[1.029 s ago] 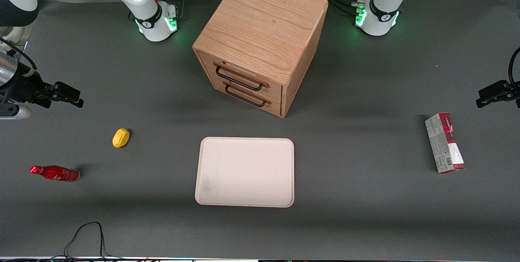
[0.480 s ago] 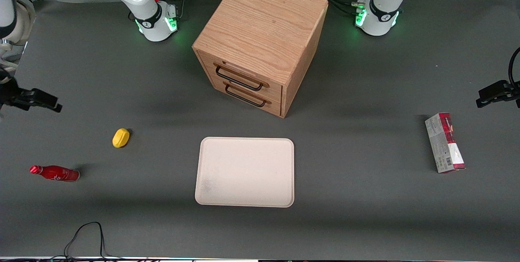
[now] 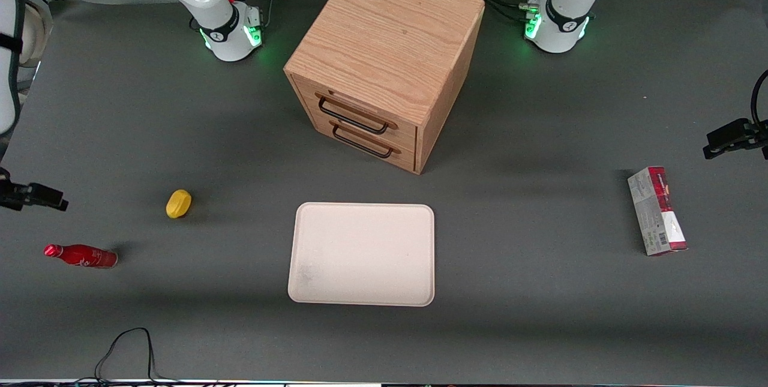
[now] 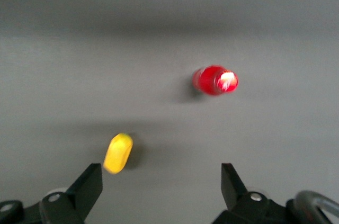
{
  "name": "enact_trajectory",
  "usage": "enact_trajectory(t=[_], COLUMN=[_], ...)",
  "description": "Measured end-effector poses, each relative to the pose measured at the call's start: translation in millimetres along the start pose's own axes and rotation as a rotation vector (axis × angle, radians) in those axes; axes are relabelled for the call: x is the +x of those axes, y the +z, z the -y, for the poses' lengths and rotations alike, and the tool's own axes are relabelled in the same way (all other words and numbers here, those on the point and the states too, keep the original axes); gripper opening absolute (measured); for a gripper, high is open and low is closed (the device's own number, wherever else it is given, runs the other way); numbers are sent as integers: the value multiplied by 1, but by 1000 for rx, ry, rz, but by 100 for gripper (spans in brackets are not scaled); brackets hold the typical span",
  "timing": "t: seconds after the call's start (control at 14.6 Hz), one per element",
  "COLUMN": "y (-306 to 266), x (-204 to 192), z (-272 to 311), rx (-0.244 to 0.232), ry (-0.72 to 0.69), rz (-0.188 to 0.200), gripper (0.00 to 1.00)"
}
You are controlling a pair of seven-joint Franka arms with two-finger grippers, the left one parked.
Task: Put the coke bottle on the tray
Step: 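Move the right gripper down over the red Coca-Cola bottle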
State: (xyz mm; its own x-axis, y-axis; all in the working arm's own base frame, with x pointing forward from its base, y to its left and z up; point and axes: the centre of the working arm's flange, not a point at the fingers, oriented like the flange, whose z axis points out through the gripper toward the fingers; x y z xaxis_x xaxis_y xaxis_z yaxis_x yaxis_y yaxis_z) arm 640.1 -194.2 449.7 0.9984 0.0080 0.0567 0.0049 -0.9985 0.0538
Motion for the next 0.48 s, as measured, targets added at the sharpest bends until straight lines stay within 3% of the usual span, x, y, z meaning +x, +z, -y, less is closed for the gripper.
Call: enact_trajectory(t=[0.48], y=[82], x=[17], z=[-58], rx=[13], ry=[-66], rz=[-99], gripper=[99])
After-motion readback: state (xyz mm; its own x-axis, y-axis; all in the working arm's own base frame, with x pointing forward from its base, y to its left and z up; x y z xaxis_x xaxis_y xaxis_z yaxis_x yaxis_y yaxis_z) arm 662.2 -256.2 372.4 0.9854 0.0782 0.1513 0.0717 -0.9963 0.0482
